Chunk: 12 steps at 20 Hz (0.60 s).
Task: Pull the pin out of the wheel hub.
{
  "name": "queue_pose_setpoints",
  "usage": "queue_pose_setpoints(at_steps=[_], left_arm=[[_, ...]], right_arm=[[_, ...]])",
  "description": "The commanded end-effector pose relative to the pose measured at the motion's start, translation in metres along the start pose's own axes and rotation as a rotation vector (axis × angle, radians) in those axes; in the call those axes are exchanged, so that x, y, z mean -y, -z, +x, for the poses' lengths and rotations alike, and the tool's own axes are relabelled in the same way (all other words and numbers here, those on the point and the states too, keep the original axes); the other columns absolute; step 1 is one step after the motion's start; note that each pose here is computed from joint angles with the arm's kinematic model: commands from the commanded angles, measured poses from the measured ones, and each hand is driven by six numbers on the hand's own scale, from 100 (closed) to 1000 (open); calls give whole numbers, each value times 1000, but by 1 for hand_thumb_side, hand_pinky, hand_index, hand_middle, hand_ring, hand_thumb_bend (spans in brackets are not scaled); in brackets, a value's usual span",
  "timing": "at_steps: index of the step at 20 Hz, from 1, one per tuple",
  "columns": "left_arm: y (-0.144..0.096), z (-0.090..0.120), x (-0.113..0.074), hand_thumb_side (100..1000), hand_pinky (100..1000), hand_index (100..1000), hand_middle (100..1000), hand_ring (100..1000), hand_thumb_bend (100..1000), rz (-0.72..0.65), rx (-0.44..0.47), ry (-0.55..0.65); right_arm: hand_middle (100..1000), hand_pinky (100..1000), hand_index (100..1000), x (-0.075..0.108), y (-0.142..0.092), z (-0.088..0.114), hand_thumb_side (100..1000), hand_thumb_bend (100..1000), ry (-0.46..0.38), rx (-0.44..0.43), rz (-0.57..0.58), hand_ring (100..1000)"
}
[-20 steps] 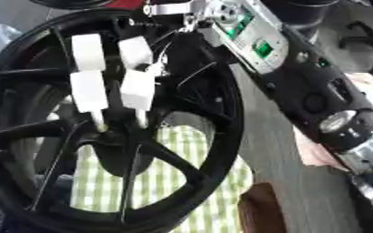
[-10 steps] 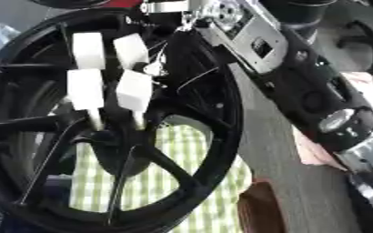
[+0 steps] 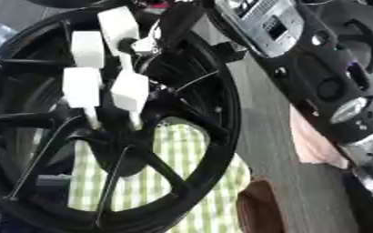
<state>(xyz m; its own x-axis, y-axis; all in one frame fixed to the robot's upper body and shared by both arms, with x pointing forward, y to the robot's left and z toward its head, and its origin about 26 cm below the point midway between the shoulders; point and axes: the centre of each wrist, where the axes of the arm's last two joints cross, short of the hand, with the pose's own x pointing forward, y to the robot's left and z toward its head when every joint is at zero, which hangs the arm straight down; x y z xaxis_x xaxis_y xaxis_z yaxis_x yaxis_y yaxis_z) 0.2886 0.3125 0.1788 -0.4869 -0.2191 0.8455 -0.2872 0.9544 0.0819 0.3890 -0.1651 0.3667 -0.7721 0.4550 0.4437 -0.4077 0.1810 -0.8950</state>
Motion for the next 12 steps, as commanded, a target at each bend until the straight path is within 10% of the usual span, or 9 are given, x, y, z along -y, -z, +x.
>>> queue_pose_setpoints(at_steps=[1,12], left_arm=[[2,5,-5,771,719,781,625,642,100,10,21,13],[-1,4,-12,762,719,781,625,642,100,49,21,29]], right_arm=[[461,880,581,24,-25,14,147,100,-3,11,-64,684],[491,883,622,26,-160,11,161,100,40,-110,-359,690]])
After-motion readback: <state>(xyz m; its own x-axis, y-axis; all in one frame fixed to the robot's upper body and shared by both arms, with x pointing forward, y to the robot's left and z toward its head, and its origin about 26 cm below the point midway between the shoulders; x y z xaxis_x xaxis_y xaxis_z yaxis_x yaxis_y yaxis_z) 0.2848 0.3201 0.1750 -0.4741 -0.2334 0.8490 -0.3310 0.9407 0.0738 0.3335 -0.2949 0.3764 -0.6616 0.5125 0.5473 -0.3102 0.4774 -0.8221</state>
